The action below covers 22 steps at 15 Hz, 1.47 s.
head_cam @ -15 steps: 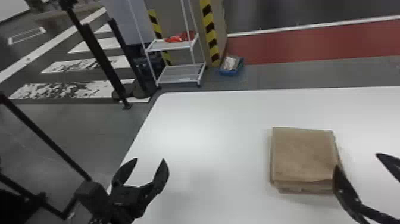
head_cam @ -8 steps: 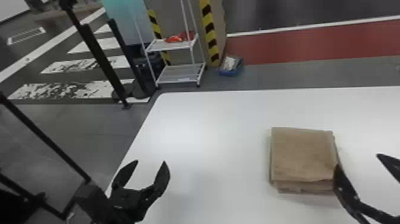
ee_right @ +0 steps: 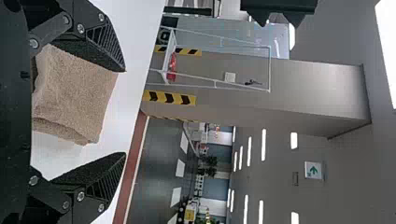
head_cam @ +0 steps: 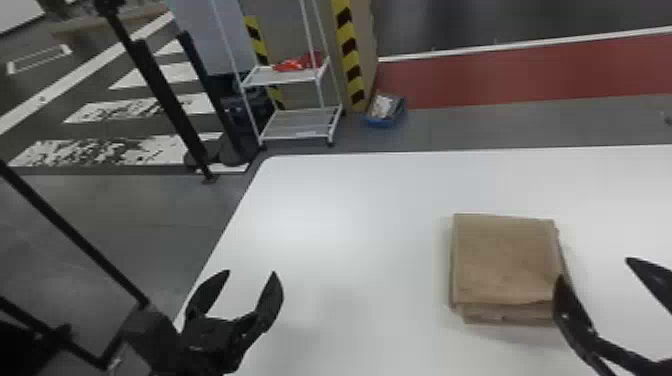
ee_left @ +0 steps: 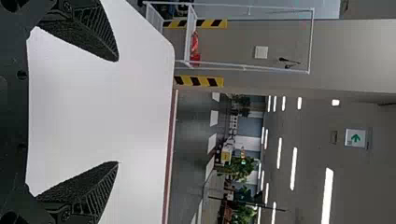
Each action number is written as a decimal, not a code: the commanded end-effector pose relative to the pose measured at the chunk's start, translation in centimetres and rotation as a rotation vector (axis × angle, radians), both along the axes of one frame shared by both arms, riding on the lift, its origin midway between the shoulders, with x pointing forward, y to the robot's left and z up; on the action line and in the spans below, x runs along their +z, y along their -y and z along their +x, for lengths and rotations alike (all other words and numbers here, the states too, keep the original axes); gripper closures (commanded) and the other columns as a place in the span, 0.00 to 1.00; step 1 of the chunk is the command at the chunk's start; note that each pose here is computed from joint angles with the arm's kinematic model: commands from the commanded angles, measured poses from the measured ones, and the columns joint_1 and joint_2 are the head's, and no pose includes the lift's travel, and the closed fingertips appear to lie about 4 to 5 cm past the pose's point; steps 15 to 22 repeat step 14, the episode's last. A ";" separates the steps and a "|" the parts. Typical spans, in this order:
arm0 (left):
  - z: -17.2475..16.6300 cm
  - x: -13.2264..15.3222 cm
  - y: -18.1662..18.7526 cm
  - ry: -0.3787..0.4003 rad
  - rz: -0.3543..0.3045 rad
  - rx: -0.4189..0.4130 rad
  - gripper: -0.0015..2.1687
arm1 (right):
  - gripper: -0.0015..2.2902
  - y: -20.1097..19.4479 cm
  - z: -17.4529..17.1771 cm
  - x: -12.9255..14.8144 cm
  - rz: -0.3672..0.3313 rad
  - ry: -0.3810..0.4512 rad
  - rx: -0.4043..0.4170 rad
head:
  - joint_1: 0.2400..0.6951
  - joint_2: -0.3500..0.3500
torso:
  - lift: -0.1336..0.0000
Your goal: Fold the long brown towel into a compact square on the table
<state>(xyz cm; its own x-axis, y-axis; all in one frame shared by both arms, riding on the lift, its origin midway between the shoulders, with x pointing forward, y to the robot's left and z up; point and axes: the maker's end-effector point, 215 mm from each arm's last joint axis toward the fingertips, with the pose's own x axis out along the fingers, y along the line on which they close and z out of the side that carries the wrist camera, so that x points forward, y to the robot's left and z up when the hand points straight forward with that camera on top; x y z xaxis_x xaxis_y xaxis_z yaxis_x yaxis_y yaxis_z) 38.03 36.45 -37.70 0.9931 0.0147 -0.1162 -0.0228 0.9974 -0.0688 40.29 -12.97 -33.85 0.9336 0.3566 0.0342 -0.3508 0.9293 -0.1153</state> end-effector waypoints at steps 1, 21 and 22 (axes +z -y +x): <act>0.0 -0.2 0.0 -0.004 0.000 -0.001 0.05 | 0.13 0.0 0.0 0.0 0.001 0.001 -0.001 | 1.00 0.97 | 0.07; 0.0 -0.7 0.1 -0.014 -0.004 -0.008 0.05 | 0.13 0.0 -0.1 -0.6 0.000 -0.008 0.001 | 1.00 0.97 | 0.07; 0.0 -0.7 0.1 -0.014 -0.004 -0.008 0.05 | 0.13 0.0 -0.1 -0.6 0.000 -0.008 0.001 | 1.00 0.97 | 0.07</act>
